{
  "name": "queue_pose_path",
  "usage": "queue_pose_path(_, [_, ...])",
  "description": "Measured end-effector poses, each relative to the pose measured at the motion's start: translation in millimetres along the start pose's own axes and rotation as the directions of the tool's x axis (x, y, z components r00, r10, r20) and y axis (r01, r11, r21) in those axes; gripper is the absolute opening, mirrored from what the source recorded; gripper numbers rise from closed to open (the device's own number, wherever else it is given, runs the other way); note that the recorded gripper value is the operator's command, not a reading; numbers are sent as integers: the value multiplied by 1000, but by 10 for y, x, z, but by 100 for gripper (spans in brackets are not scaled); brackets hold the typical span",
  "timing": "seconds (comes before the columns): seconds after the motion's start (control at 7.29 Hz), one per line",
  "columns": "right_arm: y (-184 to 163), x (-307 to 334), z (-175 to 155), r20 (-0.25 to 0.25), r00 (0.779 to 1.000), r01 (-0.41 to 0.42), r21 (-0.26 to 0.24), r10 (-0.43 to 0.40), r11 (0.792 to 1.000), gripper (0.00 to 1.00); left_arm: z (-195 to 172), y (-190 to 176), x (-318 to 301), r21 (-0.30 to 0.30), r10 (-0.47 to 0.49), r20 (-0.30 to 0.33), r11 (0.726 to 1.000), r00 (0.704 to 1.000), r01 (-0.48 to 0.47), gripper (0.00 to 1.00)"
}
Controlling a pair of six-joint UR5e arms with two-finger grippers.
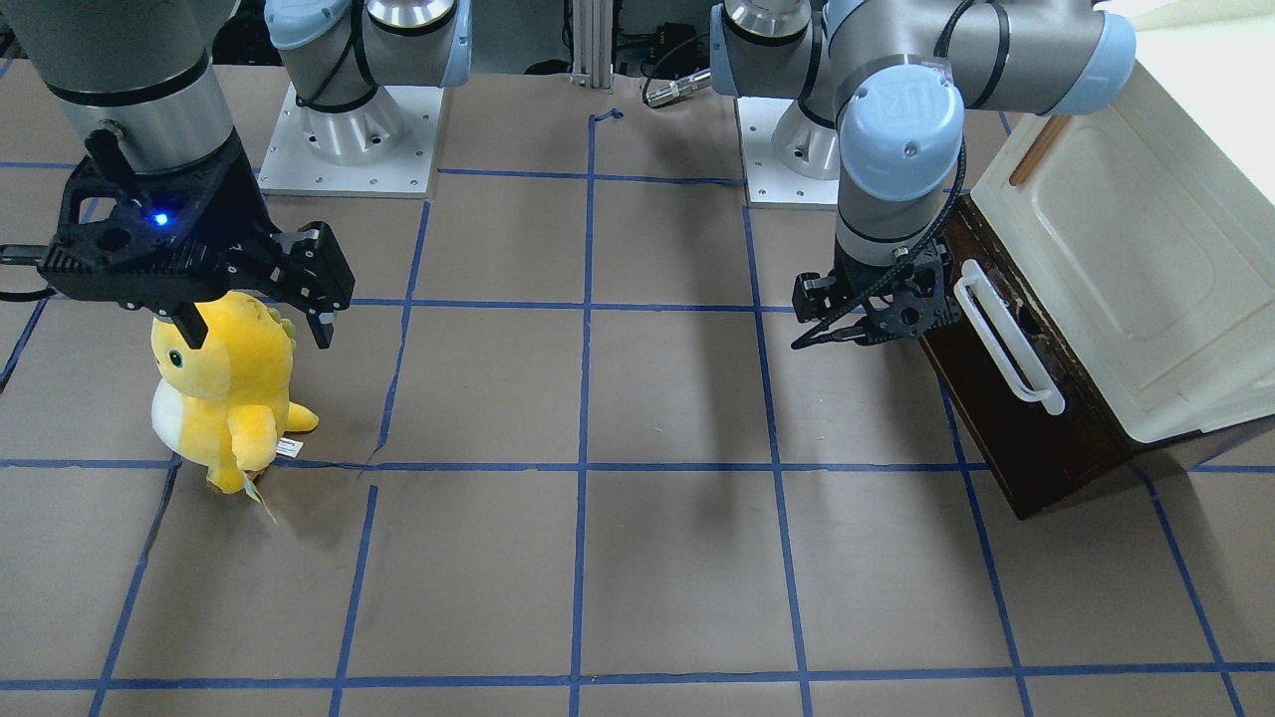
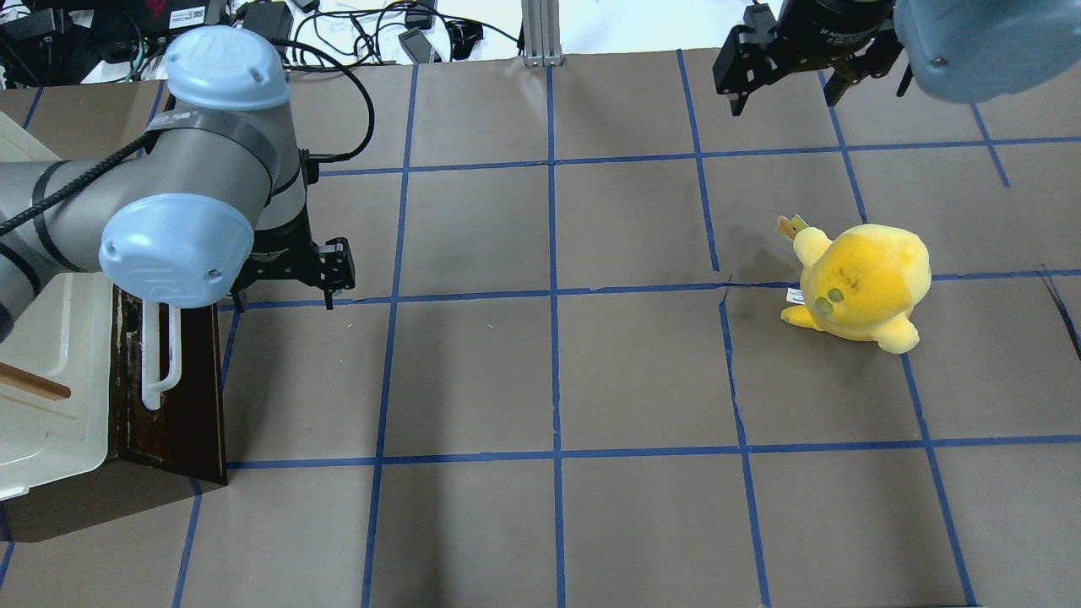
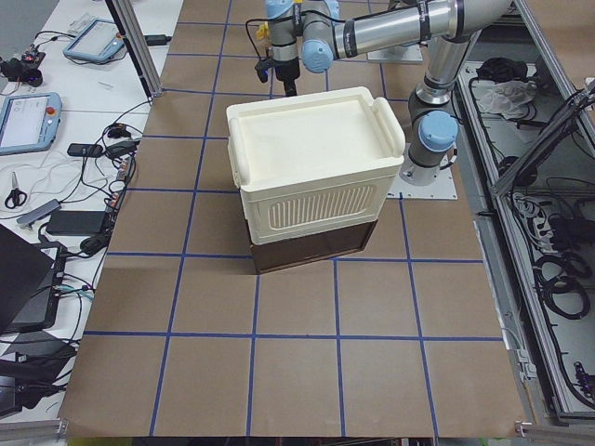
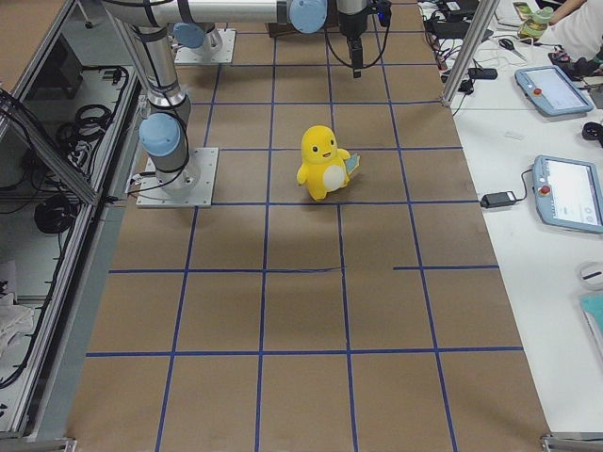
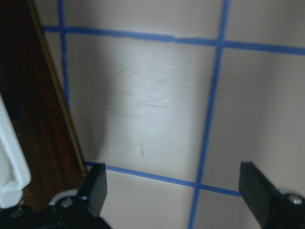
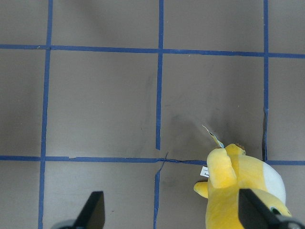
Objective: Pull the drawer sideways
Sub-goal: 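Move the left gripper down to the white drawer handle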
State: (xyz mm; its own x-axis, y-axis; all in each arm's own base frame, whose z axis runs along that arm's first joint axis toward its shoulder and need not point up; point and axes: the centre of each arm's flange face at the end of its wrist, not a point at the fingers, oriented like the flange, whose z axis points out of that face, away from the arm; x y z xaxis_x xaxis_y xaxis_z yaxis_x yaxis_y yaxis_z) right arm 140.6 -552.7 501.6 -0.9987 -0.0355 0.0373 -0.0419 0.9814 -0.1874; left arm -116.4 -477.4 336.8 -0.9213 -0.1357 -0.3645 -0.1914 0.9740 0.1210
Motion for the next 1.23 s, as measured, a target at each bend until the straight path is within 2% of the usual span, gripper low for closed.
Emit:
queue_pose_path(0.14, [0,0,0,0,1000,0,0,0,1000,100,241,-21,-15,-41,2,122,999,993,3,100])
queue_pose_path(0.27, [0,0,0,0,1000,0,0,0,1000,100,519,-27,-41,-90,39,270,996,962,-15,100])
queue_pose_path(0.41, [0,0,0,0,1000,0,0,0,1000,100,765,-34,-52,-134,87,391,990,916,-37,100])
queue_pose_path(0.55, [0,0,0,0,1000,0,0,0,1000,100,970,-57,-33,-167,121,467,985,876,-47,100])
queue_pose_path(0.82, [0,0,0,0,1000,0,0,0,1000,100,1251,-141,-3,-191,159,588,980,793,-55,100])
queue_pose_path(0.96, [0,0,0,0,1000,0,0,0,1000,100,1315,-183,9,-189,163,619,980,768,-56,100])
queue_pose_path(1.23, [0,0,0,0,1000,0,0,0,1000,100,1380,-236,38,-186,160,632,981,758,-53,100])
